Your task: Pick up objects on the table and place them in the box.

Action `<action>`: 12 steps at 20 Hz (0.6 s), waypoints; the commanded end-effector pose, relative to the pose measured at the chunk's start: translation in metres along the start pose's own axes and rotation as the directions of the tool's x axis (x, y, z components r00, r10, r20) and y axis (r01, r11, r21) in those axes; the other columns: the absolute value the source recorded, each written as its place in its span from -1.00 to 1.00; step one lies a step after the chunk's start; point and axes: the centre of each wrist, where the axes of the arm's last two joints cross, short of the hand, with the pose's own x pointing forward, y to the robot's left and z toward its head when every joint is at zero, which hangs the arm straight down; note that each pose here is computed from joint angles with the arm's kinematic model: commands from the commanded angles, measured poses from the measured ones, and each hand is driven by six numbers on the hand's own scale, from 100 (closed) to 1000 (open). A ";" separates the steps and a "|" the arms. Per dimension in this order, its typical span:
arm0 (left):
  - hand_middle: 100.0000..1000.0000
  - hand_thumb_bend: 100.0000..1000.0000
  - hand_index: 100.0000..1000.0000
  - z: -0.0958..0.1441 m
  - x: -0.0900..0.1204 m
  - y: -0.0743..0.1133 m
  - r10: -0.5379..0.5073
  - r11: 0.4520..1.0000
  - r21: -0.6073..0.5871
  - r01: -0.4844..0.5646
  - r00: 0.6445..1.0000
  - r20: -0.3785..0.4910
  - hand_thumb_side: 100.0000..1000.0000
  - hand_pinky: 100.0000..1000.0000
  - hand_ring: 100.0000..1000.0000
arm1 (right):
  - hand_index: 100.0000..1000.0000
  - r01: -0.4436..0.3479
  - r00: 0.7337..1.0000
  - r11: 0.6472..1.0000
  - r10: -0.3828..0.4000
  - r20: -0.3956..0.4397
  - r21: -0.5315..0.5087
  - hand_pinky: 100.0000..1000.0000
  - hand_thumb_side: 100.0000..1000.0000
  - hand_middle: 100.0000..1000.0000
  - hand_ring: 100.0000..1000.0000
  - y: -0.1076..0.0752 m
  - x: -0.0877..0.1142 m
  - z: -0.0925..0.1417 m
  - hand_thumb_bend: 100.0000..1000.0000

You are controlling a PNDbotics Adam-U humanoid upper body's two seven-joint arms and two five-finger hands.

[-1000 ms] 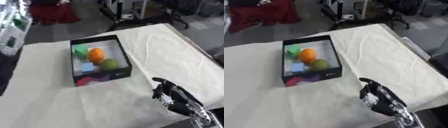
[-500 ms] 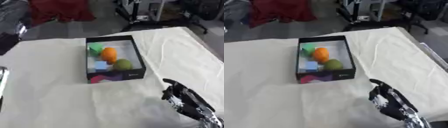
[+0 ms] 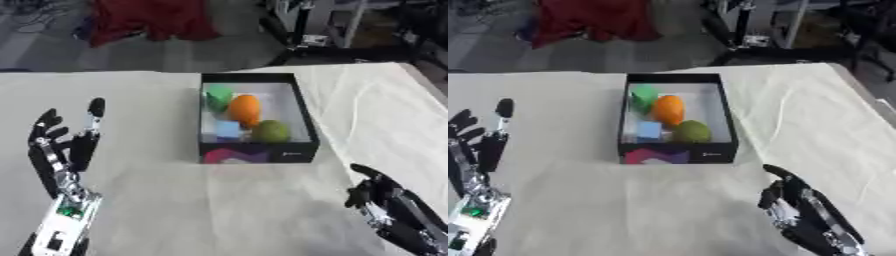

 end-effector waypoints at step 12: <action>0.27 0.95 0.57 0.004 -0.003 -0.002 0.028 0.999 -0.023 -0.028 1.000 -0.009 0.37 0.10 0.27 | 0.82 0.008 0.998 0.999 -0.005 0.058 -0.041 0.62 -0.18 -0.16 0.00 -0.005 0.009 -0.003 -1.00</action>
